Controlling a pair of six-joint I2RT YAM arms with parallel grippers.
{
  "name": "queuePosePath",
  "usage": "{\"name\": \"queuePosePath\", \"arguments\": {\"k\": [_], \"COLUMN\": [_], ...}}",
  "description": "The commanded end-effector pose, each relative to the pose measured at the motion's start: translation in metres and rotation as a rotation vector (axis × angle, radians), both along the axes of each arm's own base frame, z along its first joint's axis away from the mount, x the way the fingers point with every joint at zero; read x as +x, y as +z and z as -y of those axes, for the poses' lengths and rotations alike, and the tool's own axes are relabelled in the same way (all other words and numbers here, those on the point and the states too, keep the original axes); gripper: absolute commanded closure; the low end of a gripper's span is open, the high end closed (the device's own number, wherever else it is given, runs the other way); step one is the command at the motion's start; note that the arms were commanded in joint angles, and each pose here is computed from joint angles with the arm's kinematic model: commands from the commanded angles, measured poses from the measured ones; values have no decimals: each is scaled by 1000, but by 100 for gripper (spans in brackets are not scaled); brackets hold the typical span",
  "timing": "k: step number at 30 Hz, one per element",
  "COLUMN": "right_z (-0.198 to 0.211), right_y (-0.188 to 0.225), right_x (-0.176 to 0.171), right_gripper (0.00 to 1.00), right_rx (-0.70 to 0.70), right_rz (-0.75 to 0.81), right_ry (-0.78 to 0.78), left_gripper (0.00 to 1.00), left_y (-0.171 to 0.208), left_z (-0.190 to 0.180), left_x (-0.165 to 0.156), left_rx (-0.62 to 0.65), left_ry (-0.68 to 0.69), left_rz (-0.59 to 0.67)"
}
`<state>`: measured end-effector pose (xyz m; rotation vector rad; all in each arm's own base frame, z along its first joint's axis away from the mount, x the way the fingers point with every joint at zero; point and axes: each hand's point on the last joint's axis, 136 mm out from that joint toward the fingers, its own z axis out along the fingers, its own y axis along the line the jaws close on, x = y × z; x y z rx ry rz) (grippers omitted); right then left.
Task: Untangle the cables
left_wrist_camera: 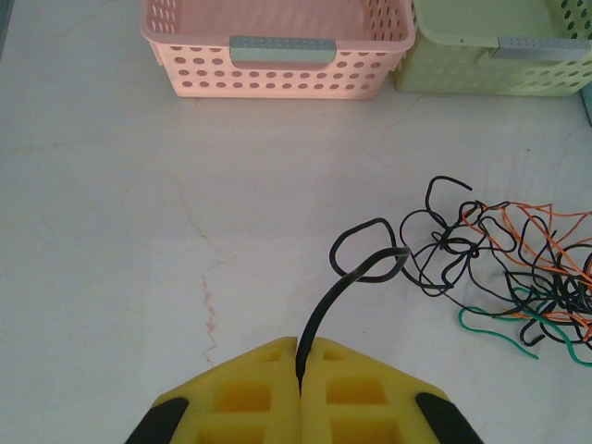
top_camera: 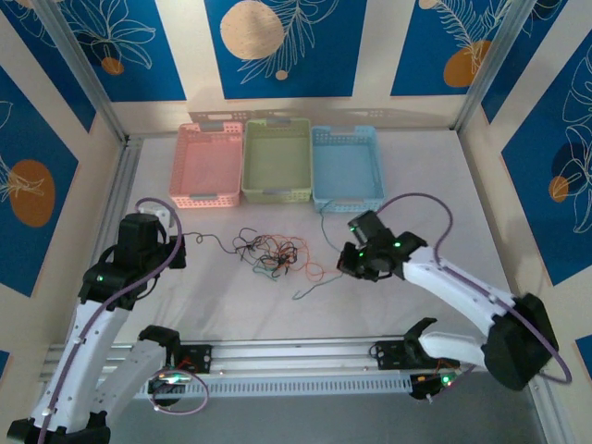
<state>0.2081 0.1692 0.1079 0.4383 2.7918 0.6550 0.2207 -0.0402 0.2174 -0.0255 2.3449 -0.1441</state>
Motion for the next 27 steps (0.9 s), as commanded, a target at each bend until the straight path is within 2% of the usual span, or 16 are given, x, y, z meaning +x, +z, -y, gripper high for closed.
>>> {"name": "queuePosePath", "arguments": {"k": [1,7,15,19,23,27], "right_z": [22,78,122,118,127,112], "right_y": [31,50,69,97,128,174], "right_x": [-1,7,32,37,39,46], "right_gripper": [100,100,100,100,100,100], "right_rx": [53,126,275,307,244,336], "right_rz": [46,114,187,252,327,418], "right_ry": [6,-122,-344,-320,-332,-269], "left_gripper": [100,100,100,100,100,100], "left_y": [3,5,5,4,4,3], "left_z": [-3,-15,-16,-15,-16,-15], "left_x": [1,0,0,1,1,1], "left_rx": [13,53,57,54,57,53], "left_ry": [2,55,62,58,60,57], "left_rz": [21,24,24,21,20,17]}}
